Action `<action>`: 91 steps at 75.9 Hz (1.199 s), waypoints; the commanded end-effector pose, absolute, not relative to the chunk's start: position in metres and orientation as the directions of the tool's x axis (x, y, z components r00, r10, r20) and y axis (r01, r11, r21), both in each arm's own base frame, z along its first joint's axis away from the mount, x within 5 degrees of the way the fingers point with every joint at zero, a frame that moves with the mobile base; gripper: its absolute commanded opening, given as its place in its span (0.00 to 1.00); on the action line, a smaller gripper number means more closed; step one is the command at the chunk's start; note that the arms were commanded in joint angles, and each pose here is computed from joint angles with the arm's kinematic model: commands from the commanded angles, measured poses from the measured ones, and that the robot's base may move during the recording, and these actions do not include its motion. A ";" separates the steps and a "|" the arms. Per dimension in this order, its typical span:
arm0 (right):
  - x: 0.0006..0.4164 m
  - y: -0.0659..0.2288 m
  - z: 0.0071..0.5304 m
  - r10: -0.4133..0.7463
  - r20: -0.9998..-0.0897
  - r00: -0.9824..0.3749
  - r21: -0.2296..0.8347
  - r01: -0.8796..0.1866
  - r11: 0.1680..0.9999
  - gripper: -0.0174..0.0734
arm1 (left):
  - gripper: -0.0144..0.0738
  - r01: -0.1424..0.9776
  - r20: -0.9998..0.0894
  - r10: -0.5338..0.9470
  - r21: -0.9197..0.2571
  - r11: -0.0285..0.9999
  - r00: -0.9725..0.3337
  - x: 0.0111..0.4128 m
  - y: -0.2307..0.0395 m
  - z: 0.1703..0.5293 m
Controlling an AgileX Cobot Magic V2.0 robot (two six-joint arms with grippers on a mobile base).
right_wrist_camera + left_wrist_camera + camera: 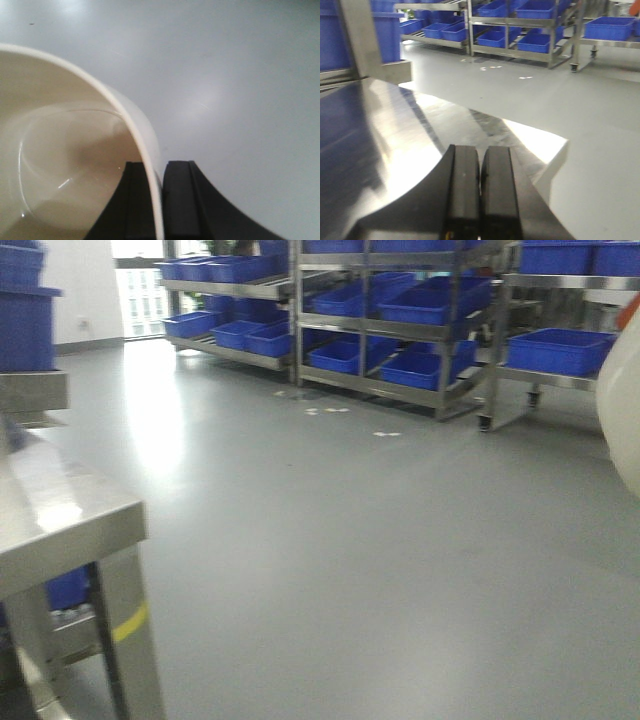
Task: Move white bin to right shelf second layer
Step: 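Drive away from the table holding the bin in the right gripper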
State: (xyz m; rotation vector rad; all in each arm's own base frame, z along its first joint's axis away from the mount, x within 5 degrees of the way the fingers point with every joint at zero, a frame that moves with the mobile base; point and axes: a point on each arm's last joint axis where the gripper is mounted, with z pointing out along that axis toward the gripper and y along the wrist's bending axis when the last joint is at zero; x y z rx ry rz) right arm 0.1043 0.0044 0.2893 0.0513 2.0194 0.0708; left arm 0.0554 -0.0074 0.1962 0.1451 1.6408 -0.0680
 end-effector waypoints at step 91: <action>0.107 0.005 0.307 0.061 -0.944 -0.325 0.068 -0.011 0.998 0.22 | 0.26 0.136 -0.999 0.040 0.038 0.990 -0.008 0.056 -0.008 0.192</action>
